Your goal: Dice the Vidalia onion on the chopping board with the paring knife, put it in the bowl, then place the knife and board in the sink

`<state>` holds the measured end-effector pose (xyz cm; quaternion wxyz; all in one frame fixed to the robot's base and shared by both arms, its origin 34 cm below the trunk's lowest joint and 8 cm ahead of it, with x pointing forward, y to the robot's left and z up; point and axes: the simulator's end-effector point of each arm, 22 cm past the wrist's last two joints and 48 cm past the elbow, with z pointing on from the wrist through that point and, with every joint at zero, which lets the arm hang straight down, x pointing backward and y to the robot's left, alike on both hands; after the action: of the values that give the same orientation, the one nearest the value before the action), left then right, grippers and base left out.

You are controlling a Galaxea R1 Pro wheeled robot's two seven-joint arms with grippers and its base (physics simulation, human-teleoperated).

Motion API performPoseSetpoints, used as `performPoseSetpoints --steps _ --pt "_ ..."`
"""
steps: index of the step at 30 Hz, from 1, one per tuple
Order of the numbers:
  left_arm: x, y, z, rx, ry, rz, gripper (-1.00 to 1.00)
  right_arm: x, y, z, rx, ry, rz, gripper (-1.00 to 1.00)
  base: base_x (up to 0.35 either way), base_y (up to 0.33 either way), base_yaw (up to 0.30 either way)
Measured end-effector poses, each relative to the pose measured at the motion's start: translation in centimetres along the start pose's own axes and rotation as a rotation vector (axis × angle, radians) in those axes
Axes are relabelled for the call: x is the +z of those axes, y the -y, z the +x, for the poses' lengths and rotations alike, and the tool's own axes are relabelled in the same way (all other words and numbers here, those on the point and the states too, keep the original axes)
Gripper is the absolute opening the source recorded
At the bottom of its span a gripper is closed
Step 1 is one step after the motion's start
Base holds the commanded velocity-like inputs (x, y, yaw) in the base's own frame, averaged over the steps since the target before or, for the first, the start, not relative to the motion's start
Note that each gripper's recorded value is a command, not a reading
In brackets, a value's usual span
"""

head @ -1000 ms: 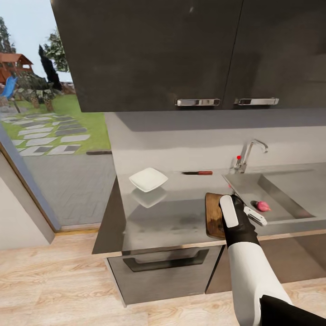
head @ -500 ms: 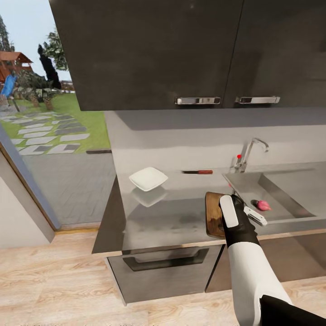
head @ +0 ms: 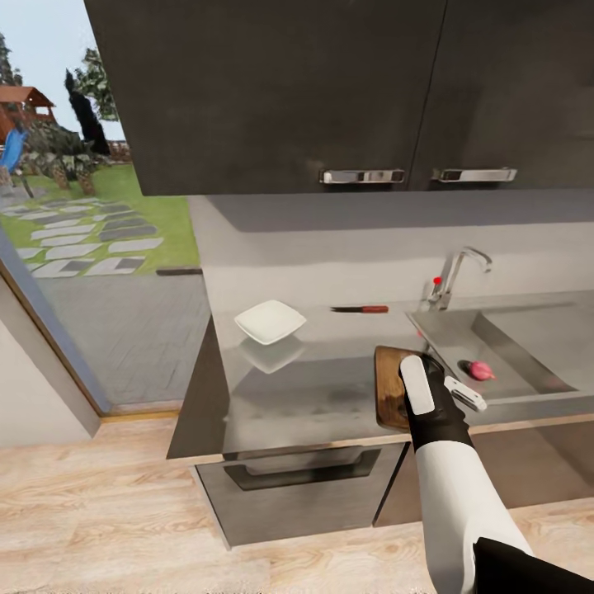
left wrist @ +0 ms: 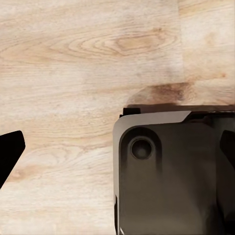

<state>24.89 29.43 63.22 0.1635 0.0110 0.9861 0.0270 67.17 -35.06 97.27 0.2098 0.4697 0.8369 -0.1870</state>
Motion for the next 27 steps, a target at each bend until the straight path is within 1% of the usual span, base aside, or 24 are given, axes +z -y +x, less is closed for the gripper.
performPoseSetpoints --steps 27 --pt "0.0 0.0 1.4 0.002 -0.034 0.001 1.00 1.7 -0.1 1.2 -0.019 -0.018 0.026 1.00 0.000 0.000 0.000"
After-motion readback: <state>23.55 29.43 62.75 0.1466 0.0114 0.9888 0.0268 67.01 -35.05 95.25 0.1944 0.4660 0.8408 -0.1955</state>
